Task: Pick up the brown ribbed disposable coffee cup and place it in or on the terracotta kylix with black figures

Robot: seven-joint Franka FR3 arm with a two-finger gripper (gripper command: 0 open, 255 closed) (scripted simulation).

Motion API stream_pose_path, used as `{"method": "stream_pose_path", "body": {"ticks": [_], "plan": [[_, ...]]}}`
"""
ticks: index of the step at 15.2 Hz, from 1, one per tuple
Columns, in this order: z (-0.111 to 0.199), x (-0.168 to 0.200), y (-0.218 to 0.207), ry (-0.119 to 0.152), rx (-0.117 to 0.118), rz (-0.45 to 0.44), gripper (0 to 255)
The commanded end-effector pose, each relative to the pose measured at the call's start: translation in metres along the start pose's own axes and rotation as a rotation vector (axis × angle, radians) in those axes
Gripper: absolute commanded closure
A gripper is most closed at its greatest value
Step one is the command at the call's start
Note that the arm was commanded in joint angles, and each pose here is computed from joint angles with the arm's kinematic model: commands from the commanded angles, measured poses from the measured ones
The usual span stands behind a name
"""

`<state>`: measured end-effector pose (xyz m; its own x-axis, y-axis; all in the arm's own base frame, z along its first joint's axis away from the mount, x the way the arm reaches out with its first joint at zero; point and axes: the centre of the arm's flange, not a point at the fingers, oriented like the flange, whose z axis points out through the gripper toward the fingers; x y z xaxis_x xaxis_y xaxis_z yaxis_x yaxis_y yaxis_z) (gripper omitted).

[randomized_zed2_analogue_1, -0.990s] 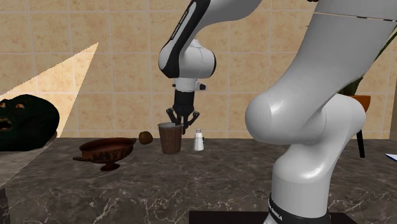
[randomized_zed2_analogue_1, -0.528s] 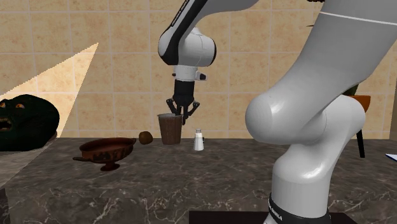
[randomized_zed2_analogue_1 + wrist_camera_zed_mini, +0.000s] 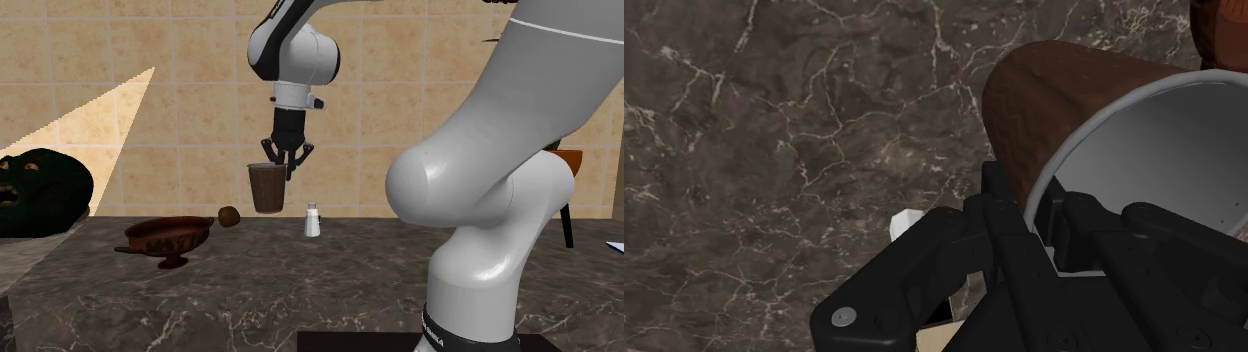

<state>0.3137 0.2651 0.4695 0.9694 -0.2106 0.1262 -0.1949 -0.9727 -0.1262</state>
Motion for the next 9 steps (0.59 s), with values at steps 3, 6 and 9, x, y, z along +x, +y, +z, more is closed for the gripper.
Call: {"method": "stream_pose_path", "body": {"ticks": [3,6,9], "plan": [[-0.021,0.003,-0.003,0.0,0.0,0.0,255],[-0.037,0.005,-0.005,0.0,0.0,0.0,255],[-0.04,-0.002,-0.031,0.0,0.0,0.0,255]]}}
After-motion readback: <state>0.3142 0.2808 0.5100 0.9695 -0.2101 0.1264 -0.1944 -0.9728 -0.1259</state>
